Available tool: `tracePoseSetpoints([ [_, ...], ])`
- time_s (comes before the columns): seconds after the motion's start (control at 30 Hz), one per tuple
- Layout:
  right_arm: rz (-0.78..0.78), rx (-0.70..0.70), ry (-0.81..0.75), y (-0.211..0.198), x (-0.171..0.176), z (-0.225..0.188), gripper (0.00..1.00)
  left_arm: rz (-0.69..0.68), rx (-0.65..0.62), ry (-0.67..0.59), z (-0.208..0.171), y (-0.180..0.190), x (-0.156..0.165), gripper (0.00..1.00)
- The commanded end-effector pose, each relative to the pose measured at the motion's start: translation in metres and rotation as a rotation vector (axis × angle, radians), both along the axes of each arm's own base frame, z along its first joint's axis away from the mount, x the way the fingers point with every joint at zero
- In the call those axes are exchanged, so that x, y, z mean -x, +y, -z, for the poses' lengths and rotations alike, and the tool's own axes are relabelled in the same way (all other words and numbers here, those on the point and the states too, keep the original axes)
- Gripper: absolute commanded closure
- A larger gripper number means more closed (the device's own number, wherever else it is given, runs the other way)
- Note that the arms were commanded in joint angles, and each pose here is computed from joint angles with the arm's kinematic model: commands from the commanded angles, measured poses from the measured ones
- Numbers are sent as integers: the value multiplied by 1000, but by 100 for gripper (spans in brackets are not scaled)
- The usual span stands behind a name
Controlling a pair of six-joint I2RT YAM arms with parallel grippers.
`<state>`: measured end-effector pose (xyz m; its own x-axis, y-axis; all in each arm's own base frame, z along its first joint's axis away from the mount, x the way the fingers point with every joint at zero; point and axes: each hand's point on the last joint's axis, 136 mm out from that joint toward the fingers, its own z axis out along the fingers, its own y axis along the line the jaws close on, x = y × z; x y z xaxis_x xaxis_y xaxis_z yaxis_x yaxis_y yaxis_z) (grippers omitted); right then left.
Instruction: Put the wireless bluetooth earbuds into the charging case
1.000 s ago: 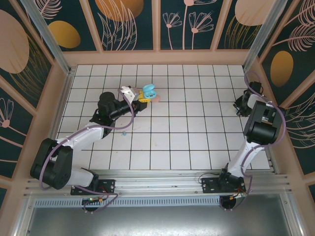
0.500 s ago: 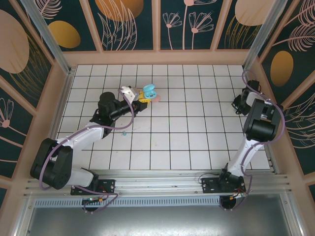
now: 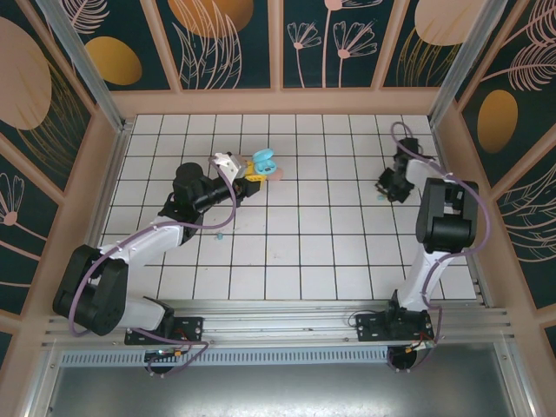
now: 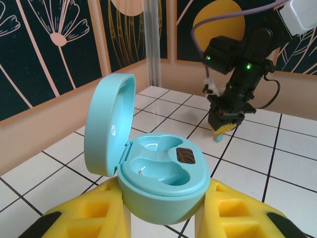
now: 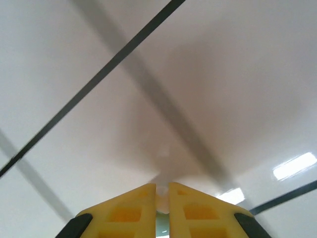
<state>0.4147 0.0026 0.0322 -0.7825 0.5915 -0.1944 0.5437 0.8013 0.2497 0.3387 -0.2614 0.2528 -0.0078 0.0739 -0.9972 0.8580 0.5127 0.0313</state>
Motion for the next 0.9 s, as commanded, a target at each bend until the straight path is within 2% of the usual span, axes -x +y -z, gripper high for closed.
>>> tracePoseSetpoints([
  [0.0,-42,-60,39,54,23,-15,87,13,24,-51,-20,-1,6,79],
  [0.13,-125,-93,46,112,32,-18,88,8,20,-50,-18,0,8,79],
  [0.33,-201,-120,66,162,41,-16,86,4,20,-50,-18,1,10,79],
  [0.7,-243,-100,110,177,54,-6,72,1,20,-55,-21,1,10,79],
  [0.87,-279,-65,75,171,42,-30,72,-3,16,-59,-22,2,11,78],
])
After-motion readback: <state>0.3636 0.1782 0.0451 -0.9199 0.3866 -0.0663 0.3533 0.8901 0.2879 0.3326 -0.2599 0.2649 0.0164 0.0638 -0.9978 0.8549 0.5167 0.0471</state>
